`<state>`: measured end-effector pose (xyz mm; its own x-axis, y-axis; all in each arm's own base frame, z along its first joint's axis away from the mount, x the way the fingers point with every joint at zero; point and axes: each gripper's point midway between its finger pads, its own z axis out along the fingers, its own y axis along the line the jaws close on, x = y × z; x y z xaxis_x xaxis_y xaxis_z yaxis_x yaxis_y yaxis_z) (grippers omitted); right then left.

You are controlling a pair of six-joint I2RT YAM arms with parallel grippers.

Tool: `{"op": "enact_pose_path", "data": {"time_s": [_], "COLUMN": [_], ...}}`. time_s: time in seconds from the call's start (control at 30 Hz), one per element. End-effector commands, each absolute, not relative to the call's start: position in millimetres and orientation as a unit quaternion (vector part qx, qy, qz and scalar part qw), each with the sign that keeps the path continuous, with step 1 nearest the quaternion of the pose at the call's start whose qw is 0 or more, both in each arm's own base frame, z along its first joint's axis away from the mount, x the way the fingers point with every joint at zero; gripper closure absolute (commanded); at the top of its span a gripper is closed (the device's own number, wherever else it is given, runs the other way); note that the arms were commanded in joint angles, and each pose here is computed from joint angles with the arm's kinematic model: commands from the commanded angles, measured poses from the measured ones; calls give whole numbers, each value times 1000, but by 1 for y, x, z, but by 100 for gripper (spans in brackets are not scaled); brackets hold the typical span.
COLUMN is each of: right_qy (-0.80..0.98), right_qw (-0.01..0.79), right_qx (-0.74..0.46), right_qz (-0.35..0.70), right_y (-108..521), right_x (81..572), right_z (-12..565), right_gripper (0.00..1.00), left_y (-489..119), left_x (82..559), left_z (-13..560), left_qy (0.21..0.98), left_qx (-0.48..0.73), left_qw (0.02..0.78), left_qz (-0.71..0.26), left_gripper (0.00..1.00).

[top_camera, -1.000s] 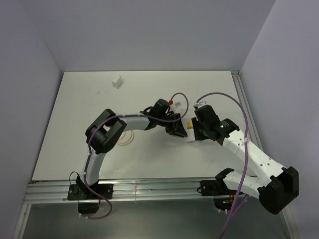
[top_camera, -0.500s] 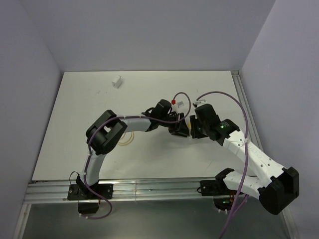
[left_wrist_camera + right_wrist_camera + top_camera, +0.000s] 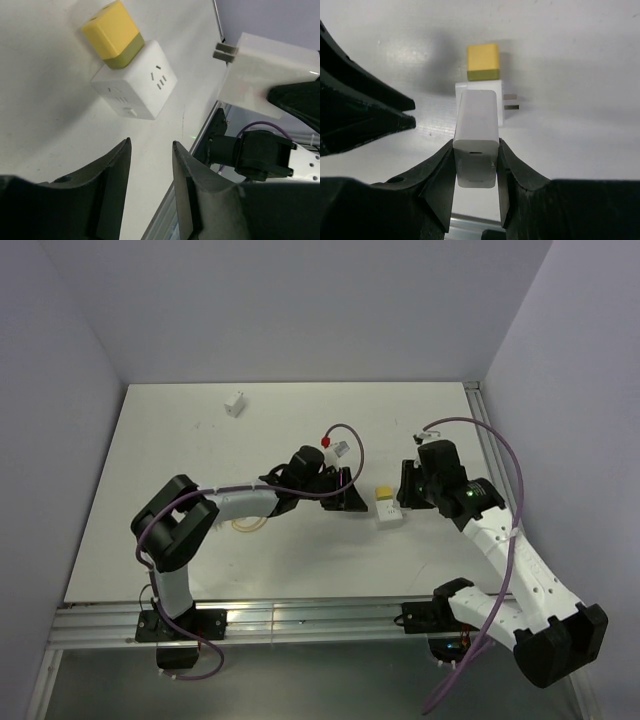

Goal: Insert the plug
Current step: Insert the plug into the socket.

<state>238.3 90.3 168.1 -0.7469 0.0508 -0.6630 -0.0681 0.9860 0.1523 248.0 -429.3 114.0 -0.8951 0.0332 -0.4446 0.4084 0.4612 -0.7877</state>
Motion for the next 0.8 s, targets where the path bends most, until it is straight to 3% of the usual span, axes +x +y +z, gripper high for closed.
{"op": "enact_pose_path", "data": {"time_s": [0.0,0.17,0.77], "right_qy": [932,956,978], "right_qw": [336,276,186], "right_qx": [-38,-53,-85], "right_qz": [127,81,43], "right_y": [108,97,94], "right_x": [240,235,237], "right_z": [182,171,151], "right_gripper": [100,100,100], "left_y": [-429,-435,-460], "left_x": [253,263,265], "left_z": [116,97,98], "left_qy": [821,849,837], "left_qx": [146,127,113], "left_qw": [224,197,182], "left_qz": [-504,-474,-503], "left_gripper": [58,73,92]}}
